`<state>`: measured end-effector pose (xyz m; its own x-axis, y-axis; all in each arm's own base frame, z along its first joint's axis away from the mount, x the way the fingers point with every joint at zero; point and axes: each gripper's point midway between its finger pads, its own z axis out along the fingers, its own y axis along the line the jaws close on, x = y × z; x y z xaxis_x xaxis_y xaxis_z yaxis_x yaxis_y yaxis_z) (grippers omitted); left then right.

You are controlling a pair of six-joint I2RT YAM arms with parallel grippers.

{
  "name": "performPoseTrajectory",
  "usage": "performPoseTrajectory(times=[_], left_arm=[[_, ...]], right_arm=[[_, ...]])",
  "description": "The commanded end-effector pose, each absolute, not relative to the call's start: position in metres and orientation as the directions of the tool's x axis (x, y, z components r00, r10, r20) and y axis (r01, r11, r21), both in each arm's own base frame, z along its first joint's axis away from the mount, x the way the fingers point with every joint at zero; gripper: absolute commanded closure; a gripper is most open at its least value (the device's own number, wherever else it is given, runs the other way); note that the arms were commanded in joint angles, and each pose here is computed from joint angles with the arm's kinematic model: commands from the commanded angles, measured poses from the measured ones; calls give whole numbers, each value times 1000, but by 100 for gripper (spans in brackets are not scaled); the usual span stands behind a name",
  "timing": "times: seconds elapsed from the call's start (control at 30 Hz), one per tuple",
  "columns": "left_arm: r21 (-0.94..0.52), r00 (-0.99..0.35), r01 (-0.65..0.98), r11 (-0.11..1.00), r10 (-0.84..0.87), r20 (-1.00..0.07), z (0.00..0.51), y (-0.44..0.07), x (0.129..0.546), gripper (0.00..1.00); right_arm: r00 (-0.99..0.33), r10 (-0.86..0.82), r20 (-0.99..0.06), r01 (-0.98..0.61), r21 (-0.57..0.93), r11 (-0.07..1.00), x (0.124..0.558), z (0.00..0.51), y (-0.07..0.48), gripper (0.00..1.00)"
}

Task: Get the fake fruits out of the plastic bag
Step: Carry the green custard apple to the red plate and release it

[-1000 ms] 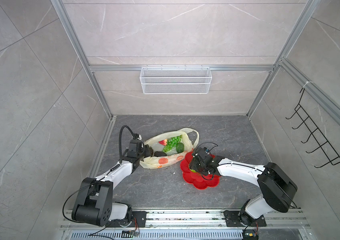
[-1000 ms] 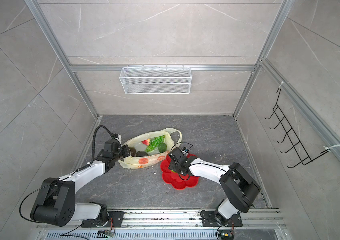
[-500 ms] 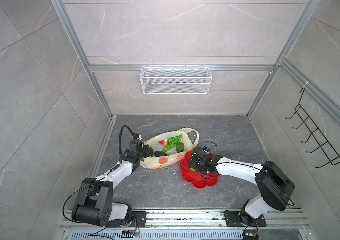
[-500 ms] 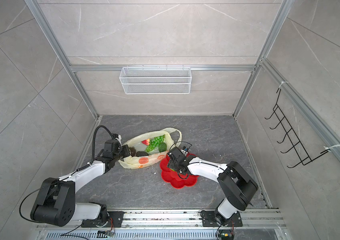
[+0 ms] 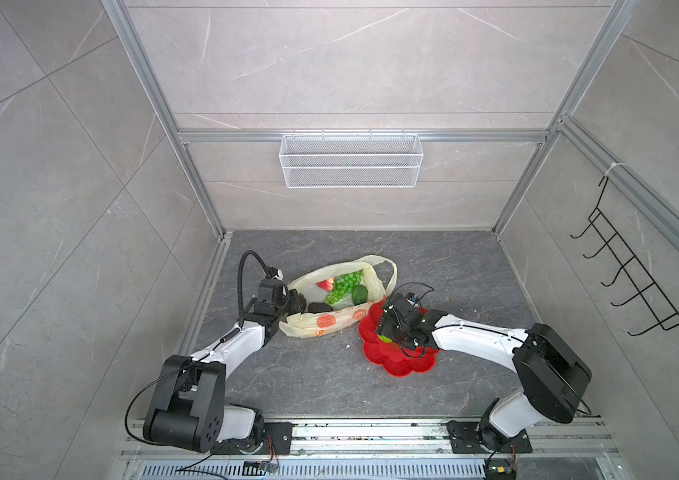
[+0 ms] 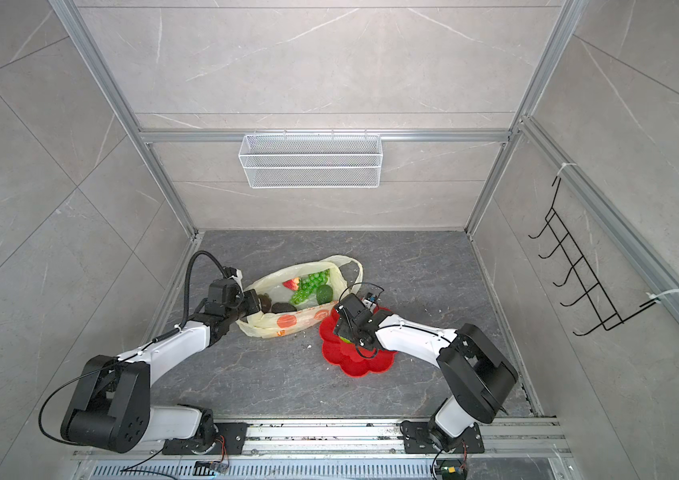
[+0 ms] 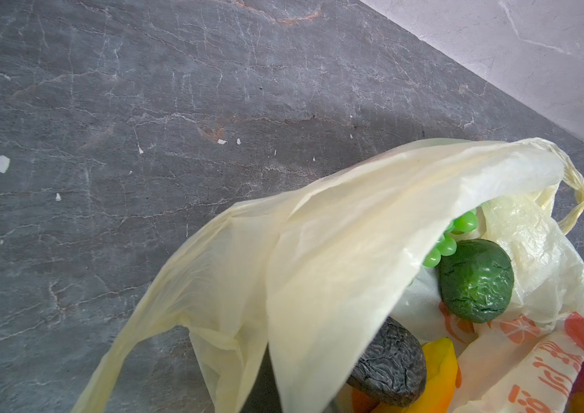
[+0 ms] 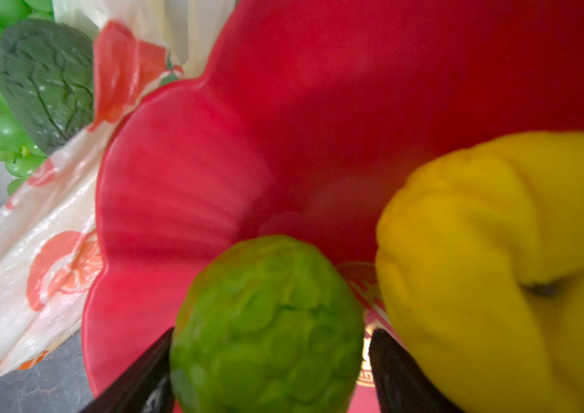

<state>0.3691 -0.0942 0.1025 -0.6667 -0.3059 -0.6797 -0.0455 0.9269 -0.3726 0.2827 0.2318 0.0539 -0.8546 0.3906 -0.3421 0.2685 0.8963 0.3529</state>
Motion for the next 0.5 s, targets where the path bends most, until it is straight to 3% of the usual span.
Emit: performPoseTrajectory(times=[0.0,0.27,0.47], left_arm=[[-373,-646,-7,928,-288,-706,112,-100,375,98],[-378,-650,0,926,-287,-703,112,-102,375,98],[-368,-648,25,929,-265,-714,115,-108,374,98]], right_arm=[[-846,398,-355,281,339,898,278,60,224,15],[-852,373,-368,256,329,909,269,72,227,14],[-836,323,-444,201,299,933,271,105,225,15]])
